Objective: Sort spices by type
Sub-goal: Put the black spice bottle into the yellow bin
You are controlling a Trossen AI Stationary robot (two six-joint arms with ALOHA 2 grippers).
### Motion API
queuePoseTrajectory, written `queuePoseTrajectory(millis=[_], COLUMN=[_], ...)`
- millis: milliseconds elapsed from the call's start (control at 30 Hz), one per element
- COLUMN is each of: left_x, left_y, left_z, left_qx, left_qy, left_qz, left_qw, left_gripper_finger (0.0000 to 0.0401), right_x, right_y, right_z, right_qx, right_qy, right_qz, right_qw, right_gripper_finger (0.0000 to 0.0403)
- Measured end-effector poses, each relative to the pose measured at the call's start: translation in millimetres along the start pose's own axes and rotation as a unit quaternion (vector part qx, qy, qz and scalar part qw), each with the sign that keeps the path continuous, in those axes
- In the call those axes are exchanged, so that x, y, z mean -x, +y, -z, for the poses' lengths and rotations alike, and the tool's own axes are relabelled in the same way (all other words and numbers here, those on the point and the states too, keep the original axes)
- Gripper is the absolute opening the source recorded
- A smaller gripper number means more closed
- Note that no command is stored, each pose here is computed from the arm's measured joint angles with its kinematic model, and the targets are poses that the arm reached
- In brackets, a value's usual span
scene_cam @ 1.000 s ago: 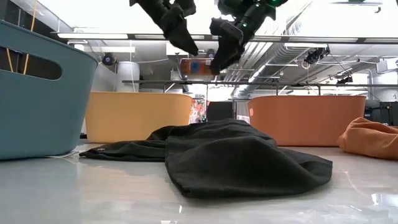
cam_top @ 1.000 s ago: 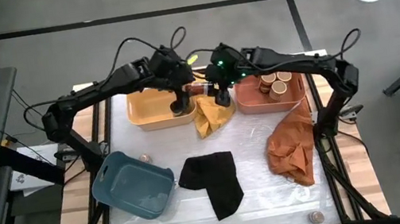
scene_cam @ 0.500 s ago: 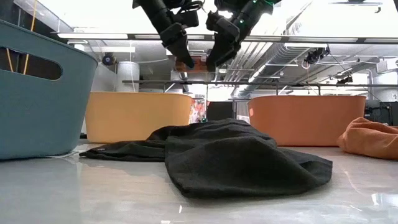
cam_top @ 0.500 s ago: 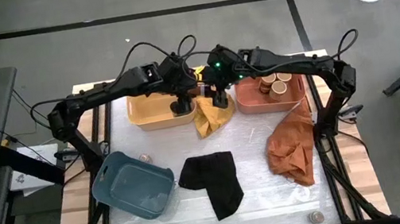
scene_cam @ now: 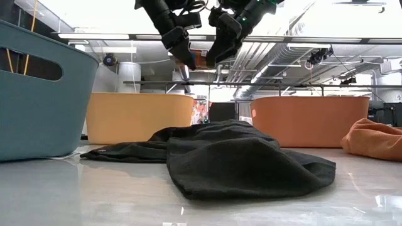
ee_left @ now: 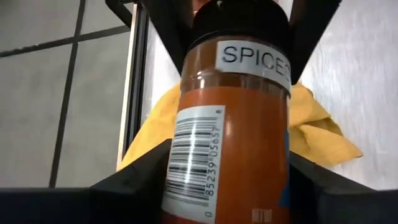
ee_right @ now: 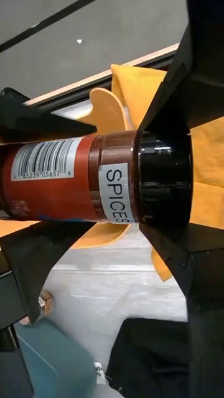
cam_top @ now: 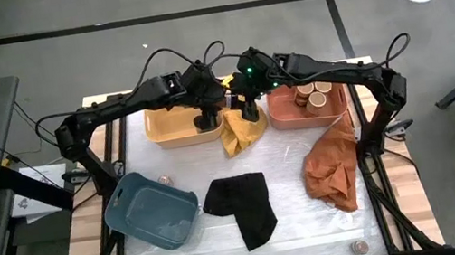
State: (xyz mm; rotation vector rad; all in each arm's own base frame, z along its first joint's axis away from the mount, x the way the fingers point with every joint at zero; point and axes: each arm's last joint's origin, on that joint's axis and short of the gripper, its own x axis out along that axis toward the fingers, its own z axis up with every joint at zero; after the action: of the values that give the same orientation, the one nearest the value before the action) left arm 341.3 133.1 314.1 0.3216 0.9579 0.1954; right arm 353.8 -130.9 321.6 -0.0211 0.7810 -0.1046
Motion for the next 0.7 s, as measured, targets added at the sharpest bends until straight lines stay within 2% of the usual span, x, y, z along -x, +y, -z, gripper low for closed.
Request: queuePoseTrajectory(millis=[167,300,433,500,567,633,700], left_x=[0.0,-0.1,0.1,0.8,2.8,6.2,12.3], left_y=[0.3,2.9,10.7,19.0,29.4,39.7,50.0], left_z=[0.1,4.4,20.6,33.5,45.6,55.2,62.3], left_qx=[-0.008,-0.005,0.011,0.043,0.098,0.164,0.221], left_qy=[0.002,0.026,0.088,0.124,0.13,0.094,0.032], left_qz=[-0.005,-0.019,-0.021,-0.011,0.021,0.067,0.111], left_qw=[1.0,0.999,0.996,0.991,0.986,0.98,0.968], left_gripper_finger=[0.0149,0.0149,0.0149,0.0149,0.0149,0.0149,0.0149], right_x=[0.0,4.0,21.2,32.6,44.6,54.8,63.4], right_y=[-1.4,-3.6,-12.1,-19.0,-28.8,-40.4,-52.8], right_z=[-1.6,-2.3,-4.4,-2.8,-0.2,3.2,6.1], right_qx=[-0.011,-0.009,-0.012,-0.019,-0.035,-0.063,-0.094], right_qy=[-0.003,0.0,0.003,0.001,-0.005,-0.017,-0.039], right_qz=[0.029,0.064,0.081,0.091,0.099,0.089,0.064], right_qw=[1.0,0.998,0.997,0.996,0.994,0.994,0.993], right_gripper_finger=[0.0244,0.0256,0.0259,0.0259,0.026,0.026,0.0261])
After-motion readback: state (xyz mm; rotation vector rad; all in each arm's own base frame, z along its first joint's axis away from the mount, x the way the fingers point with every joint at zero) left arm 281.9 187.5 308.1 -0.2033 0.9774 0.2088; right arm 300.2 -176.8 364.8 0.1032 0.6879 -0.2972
